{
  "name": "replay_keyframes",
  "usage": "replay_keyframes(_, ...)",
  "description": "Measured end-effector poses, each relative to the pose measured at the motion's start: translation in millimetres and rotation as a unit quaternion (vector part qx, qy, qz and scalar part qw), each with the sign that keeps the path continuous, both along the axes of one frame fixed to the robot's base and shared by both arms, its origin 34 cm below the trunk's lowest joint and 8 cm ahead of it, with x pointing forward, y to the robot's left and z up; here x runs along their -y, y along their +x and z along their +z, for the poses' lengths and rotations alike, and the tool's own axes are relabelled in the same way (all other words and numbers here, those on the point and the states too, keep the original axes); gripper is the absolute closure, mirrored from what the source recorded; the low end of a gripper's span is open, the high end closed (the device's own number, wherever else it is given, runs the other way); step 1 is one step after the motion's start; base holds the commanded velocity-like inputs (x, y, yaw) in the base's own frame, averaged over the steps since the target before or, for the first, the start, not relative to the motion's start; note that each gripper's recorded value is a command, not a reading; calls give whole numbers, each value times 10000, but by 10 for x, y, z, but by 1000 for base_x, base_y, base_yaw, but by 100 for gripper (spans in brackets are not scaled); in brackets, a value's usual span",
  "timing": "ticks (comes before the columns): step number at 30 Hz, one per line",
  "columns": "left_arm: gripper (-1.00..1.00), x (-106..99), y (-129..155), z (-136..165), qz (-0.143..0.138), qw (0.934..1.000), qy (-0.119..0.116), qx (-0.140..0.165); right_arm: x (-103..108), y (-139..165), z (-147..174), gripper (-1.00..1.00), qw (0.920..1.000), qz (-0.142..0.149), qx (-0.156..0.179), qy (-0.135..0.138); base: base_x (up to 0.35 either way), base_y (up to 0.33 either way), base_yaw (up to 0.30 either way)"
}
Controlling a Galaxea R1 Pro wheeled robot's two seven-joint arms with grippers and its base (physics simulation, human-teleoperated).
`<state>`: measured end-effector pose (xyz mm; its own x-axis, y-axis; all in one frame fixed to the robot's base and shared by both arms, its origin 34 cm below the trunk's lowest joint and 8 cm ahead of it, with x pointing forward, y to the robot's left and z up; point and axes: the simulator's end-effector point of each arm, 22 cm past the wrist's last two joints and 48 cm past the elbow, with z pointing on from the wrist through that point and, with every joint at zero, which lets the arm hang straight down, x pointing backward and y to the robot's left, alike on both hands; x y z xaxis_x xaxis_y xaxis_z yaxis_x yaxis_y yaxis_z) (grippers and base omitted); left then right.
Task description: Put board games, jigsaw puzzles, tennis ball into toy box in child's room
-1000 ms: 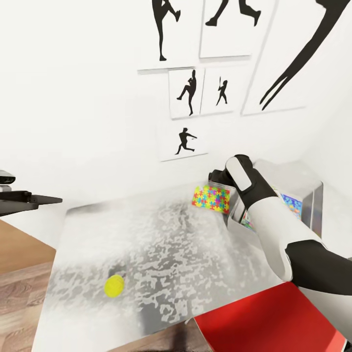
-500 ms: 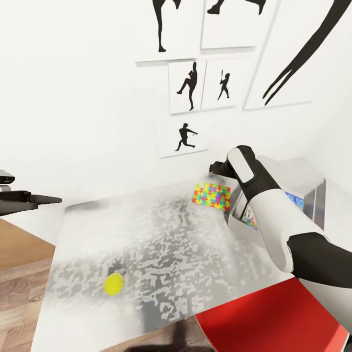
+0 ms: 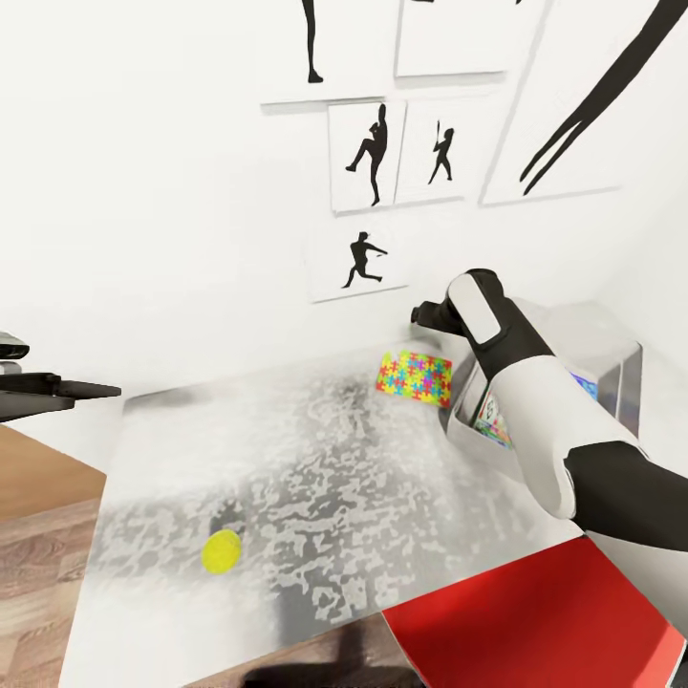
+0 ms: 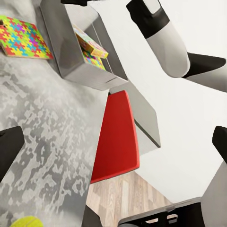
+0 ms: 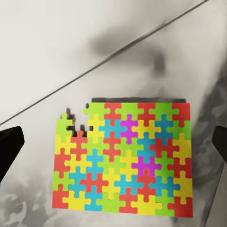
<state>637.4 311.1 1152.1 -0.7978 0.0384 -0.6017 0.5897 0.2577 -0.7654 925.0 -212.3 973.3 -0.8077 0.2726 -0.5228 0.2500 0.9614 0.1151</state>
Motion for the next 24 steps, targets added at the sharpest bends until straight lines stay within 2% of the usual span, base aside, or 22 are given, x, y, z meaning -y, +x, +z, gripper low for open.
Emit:
replay_keyframes(15, -100, -7, 41, -118, 12, 9999, -12, -111, 9, 44, -119, -100, 10000, 1, -72, -13, 0, 0, 0)
replay_keyframes(24, -100, -74, 110, -91, 128, 9999, -51, -27, 23, 26, -264, -100, 9998, -8, -177, -24, 0, 0, 0)
